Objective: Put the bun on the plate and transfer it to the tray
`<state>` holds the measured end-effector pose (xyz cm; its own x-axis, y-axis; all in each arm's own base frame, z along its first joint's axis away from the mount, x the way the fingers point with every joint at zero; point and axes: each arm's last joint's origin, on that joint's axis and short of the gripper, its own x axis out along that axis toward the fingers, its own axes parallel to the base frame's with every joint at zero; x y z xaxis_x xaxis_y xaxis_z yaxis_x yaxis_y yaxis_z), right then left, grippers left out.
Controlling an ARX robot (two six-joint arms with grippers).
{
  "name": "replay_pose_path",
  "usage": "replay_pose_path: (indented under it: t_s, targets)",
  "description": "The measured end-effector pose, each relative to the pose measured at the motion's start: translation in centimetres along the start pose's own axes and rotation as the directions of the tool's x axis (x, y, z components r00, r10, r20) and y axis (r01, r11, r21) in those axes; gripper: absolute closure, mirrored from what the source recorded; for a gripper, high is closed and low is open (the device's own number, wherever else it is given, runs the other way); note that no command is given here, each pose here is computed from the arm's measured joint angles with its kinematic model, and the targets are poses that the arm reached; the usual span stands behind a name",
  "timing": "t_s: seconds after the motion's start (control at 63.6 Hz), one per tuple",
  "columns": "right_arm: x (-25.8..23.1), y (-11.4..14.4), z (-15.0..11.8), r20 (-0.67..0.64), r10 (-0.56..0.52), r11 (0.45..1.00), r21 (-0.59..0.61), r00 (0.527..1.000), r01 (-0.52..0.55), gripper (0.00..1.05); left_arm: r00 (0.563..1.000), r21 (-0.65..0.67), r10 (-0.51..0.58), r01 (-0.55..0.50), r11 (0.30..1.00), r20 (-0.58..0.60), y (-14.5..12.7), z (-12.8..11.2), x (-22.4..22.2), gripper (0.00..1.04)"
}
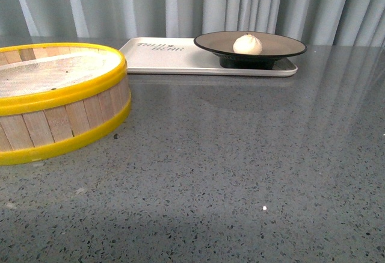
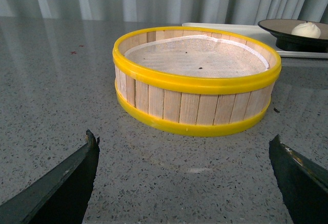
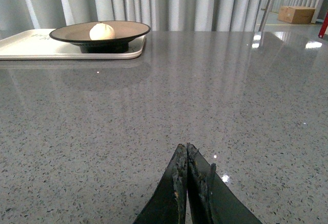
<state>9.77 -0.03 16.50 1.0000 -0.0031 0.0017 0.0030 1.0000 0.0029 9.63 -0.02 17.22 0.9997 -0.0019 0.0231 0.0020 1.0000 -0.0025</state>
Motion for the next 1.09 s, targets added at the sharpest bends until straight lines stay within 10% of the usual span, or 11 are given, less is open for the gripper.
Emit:
replay_pose_path:
  t_s: [0.126,0.614,1.086]
  targets:
    - [-0.01,0.0,0.01,0.001,0.0,1.0,-0.001,1.0,0.0,1.03,1.0,0.0,0.0,0.0,1.0,0.0,0.0,0.0,0.0,0.07]
    - [-0.01,0.0,0.01,0.001,0.0,1.0,0.0,1.0,0.0,0.07,1.0,0.0,0.0,0.0,1.0,0.0,0.0,0.0,0.0,0.07]
    - [-0.01,0.0,0.01,0.001,0.0,1.0,0.0,1.0,0.0,0.08,1.0,0.0,0.0,0.0,1.0,0.0,0.0,0.0,0.0,0.07]
